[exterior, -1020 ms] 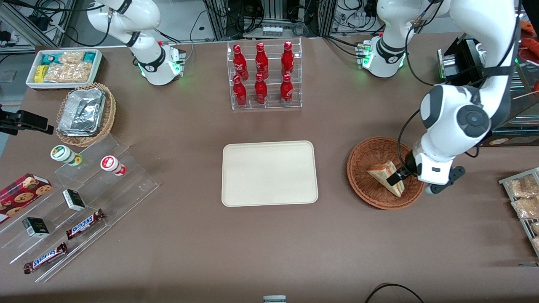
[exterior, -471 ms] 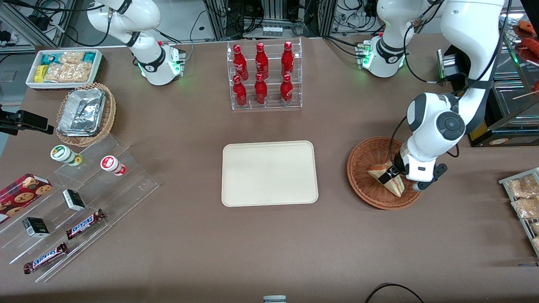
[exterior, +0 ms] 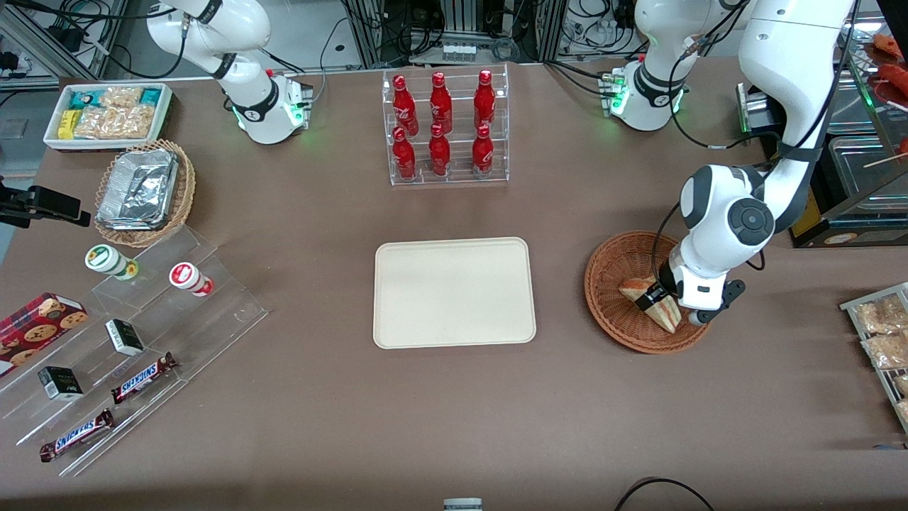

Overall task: Place sandwich from basket to tray
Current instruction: 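Lower the left gripper and close it on the sandwich, then lift the sandwich and carry it over the white tray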

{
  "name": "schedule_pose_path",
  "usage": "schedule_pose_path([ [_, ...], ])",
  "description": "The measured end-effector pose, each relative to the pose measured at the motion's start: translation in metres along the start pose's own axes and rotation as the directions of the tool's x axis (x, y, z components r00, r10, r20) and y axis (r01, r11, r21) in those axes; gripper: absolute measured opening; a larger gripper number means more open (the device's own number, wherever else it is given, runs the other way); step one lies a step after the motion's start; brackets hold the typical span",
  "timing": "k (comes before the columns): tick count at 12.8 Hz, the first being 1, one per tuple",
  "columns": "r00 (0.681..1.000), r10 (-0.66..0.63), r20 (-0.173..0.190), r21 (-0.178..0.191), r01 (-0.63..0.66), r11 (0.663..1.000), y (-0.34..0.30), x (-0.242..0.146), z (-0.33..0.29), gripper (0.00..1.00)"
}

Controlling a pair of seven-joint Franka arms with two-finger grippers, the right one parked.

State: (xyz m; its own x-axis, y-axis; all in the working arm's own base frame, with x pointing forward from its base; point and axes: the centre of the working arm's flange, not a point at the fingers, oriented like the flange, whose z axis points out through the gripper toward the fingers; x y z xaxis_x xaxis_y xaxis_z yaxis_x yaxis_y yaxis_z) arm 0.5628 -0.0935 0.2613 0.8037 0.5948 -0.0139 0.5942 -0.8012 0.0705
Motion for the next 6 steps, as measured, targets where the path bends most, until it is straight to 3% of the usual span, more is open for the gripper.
schedule_pose_path([
  [3,1.000,-0.003,-0.006,-0.004,0.003,1.000,0.000,0.003,-0.003,0.37],
  [6,1.000,0.003,-0.018,-0.004,-0.003,1.000,0.006,0.008,-0.022,0.26],
])
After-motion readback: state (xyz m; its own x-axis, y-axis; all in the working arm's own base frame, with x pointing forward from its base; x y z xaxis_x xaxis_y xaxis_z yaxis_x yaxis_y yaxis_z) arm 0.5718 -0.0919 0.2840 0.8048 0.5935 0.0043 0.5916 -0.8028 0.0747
